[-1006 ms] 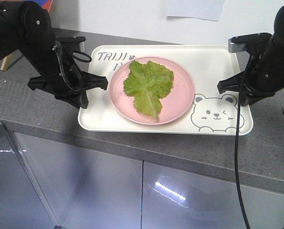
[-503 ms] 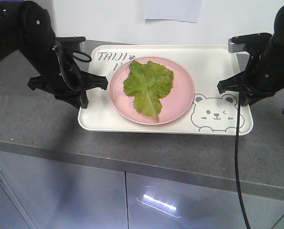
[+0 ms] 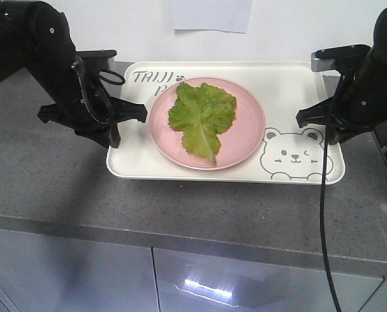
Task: Transfer vegetables to tray and serve
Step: 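Hold the tray level with both grippers while the base drives to the grey countertop, then hold the tray with both grippers above the grey countertop as the base approaches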
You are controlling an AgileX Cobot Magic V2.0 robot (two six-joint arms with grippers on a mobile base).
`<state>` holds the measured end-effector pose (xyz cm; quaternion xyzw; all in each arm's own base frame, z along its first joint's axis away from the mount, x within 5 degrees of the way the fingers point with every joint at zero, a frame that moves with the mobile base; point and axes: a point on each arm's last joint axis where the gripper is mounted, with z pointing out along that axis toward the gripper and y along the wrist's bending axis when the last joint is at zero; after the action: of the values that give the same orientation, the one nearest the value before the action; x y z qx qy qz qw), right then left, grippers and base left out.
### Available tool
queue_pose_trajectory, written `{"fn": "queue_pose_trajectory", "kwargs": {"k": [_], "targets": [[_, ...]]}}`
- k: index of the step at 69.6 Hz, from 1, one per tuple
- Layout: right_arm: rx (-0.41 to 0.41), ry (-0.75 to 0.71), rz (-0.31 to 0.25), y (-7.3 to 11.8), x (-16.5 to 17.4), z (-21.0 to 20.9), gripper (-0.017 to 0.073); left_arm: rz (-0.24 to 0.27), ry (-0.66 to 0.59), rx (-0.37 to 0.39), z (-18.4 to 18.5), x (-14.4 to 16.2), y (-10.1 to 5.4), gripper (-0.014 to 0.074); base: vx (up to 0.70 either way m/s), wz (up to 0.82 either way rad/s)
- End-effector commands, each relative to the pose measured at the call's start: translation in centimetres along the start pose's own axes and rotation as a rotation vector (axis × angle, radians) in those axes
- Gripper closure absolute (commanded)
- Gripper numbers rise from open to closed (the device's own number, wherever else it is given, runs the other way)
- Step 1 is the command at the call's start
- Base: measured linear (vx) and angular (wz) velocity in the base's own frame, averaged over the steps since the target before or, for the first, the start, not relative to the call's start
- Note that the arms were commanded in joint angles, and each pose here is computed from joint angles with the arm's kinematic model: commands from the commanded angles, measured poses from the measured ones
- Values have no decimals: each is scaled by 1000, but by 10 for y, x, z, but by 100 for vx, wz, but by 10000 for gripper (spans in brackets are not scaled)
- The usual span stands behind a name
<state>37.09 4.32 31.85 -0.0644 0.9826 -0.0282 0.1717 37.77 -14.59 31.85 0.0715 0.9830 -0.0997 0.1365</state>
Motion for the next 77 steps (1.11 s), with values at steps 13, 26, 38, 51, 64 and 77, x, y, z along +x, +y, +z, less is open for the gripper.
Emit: {"fn": "queue_pose_trajectory", "kwargs": {"k": [13, 26, 38, 51, 64, 77], "targets": [[18, -122, -45, -3, -4, -29, 568, 38, -105, 62, -40, 2, -12, 600, 3, -7], [18, -122, -45, -3, -4, -29, 568, 38, -105, 62, -40, 2, -12, 600, 2, -5], [18, -122, -45, -3, -4, -29, 568, 38, -105, 62, -40, 2, -12, 600, 2, -5], [18, -122, -45, -3, -4, -29, 568, 38, -105, 62, -40, 2, -12, 600, 2, -4], [18, -122, -45, -3, -4, -29, 568, 38, -105, 62, -40, 2, -12, 600, 2, -4], [18, -122, -45, -3, -4, -29, 568, 38, -105, 62, -40, 2, -12, 600, 3, -5]]}}
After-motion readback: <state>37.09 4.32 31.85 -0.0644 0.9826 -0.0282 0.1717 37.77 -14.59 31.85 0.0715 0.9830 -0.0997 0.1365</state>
